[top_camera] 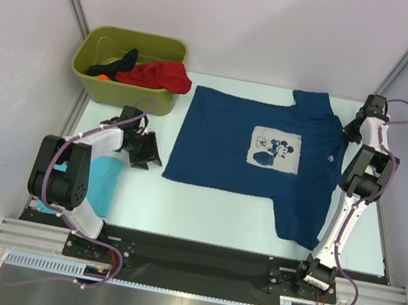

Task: Fold and stack the t-shirts
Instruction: Flatten the tshirt out, then fold the tshirt

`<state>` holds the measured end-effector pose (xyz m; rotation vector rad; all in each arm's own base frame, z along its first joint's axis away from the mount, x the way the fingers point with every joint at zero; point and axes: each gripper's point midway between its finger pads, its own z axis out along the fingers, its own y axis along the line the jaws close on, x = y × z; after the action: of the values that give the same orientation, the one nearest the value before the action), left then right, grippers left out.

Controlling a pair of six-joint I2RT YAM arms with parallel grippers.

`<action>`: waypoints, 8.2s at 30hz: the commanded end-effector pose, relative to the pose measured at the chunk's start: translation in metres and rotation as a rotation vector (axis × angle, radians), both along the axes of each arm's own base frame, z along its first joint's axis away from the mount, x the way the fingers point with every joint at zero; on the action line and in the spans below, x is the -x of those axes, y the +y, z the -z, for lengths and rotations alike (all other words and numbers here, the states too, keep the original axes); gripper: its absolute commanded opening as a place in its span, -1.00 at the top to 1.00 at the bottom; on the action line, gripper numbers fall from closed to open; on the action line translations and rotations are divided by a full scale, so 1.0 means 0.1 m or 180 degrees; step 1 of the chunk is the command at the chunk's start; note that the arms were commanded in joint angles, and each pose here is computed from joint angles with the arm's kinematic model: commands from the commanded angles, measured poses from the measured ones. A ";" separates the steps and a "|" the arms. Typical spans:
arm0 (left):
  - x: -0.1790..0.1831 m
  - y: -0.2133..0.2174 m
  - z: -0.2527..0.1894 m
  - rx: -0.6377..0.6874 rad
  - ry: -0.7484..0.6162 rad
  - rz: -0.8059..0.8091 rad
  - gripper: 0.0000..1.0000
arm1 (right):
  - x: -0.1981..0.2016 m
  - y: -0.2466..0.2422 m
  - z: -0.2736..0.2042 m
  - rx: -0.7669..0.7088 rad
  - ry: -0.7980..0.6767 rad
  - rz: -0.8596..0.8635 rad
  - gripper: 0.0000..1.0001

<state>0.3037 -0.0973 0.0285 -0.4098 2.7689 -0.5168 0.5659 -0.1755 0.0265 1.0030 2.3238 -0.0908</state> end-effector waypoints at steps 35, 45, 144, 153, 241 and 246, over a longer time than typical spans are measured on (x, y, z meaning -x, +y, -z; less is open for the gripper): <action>0.47 -0.60 0.28 0.0303 0.0562 -0.0518 -0.07 | 2.76 1.00 -1.39 -0.0432 0.0347 -0.0159 -0.39; 0.51 -0.49 0.43 0.0150 0.0638 -0.0791 0.22 | 3.26 1.23 -1.28 -0.0574 0.0522 -0.0125 -0.37; 0.12 0.04 -0.43 -0.0650 -0.0695 -0.0294 0.99 | 4.25 1.61 -1.22 -0.0578 0.0402 0.0163 1.00; 0.32 0.15 -0.42 -0.0743 -0.0679 -0.0328 1.00 | 4.55 1.82 -1.41 -0.0672 0.0256 -0.0133 1.00; -1.54 -0.24 -0.42 -0.0905 -0.0693 -0.0325 0.61 | 1.33 1.16 -1.16 -0.0244 0.0838 -0.0869 1.00; -1.48 -0.17 -0.50 -0.1037 -0.0739 -0.0276 -0.30 | 1.18 1.03 -0.98 -0.0278 0.0807 -0.0732 0.94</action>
<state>0.4462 -0.1204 0.0630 -0.3725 2.5739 -0.1107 0.4349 -0.0599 0.1365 0.7429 2.7110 -0.0115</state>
